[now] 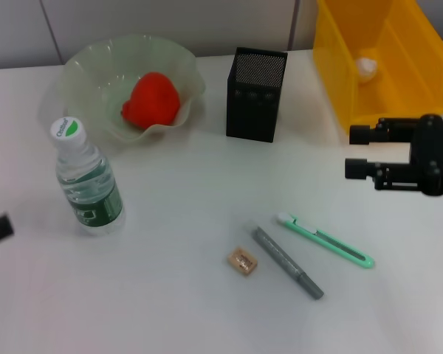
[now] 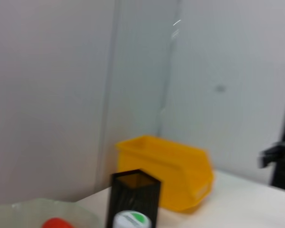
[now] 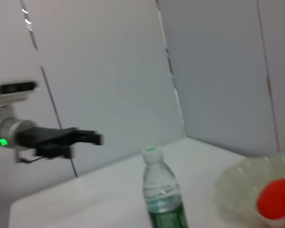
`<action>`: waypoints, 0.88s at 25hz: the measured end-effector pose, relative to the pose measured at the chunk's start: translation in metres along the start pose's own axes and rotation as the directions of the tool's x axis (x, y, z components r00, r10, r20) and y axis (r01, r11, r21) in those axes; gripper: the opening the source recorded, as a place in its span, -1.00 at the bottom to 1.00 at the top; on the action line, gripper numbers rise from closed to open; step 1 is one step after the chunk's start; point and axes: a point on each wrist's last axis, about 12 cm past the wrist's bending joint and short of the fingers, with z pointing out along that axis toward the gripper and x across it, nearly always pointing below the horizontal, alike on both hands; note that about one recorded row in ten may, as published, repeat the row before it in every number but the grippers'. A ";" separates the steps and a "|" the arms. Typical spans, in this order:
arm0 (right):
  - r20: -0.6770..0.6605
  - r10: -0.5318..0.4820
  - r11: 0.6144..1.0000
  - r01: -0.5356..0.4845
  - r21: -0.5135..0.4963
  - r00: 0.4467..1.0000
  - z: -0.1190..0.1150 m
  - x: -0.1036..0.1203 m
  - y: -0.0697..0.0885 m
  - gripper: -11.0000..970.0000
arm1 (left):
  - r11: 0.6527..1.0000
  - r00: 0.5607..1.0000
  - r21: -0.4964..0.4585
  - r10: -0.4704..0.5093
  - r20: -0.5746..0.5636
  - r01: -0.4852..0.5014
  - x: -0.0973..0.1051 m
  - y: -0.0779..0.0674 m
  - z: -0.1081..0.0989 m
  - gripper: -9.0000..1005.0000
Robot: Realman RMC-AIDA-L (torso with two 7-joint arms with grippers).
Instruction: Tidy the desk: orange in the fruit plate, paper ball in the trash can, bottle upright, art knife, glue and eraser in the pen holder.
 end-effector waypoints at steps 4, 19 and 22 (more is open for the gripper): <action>-0.133 0.030 0.998 -0.023 0.056 0.991 0.003 -0.039 -0.004 0.31 | 0.998 0.996 0.068 -0.008 0.092 0.002 0.043 -0.011 -0.021 0.68; -0.732 0.231 0.940 0.047 0.338 0.640 0.107 -0.151 -0.013 0.30 | 0.985 0.997 0.174 -0.029 0.064 0.018 0.071 -0.031 -0.001 0.68; -0.788 0.232 0.944 0.063 0.324 0.570 0.127 -0.148 -0.010 0.30 | 0.981 0.998 0.191 -0.025 0.066 0.012 0.072 -0.033 0.001 0.68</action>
